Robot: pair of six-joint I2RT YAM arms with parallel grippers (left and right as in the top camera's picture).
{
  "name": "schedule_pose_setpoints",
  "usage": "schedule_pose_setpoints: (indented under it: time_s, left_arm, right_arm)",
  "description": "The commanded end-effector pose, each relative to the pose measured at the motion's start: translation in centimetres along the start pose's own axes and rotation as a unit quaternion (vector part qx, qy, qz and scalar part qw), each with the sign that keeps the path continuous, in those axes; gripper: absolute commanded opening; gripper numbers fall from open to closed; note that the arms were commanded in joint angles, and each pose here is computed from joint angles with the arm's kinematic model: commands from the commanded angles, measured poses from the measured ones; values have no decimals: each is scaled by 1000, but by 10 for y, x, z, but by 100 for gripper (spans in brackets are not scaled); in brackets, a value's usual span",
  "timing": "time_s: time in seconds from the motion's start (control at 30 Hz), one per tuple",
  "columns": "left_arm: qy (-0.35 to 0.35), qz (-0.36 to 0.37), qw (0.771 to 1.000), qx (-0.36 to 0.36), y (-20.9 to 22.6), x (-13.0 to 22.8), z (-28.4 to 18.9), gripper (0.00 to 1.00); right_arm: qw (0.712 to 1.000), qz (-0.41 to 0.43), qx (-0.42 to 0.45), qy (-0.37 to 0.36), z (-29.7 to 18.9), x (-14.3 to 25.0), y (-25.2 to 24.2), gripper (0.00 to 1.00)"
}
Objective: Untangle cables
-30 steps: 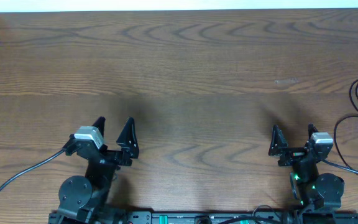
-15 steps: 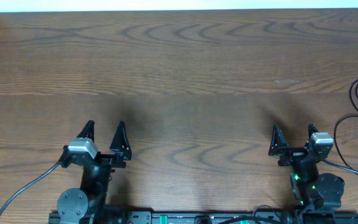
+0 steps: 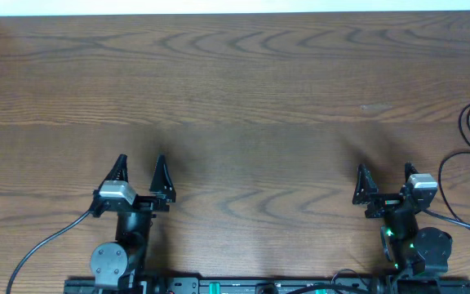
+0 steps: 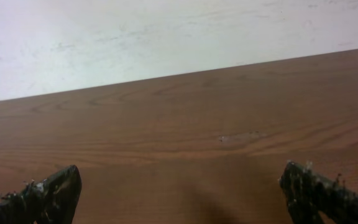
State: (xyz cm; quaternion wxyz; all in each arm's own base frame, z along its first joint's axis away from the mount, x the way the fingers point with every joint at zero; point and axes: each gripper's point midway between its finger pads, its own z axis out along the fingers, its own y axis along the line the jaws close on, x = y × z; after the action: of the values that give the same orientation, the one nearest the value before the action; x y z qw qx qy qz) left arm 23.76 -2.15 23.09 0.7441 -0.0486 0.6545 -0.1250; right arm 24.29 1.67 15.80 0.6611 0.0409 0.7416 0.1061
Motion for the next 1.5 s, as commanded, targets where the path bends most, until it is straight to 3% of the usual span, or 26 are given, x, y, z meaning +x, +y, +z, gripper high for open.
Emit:
schedule_pose_setpoints:
  time_s: [0.0, 0.8, 1.47]
  left_arm:
    - [-3, 19, 1000, -2, 2, 3, 0, 80]
    - [141, 86, 986, -31, 26, 89, -8, 80]
    - [143, 103, 983, -40, 30, 90, -8, 79]
  right_arm:
    - [1000, 5, 5, -2, 0, 0, -2, 99]
    - [1000, 5, 5, -2, 0, 0, -2, 99]
    - [1000, 5, 5, -2, 0, 0, -2, 99]
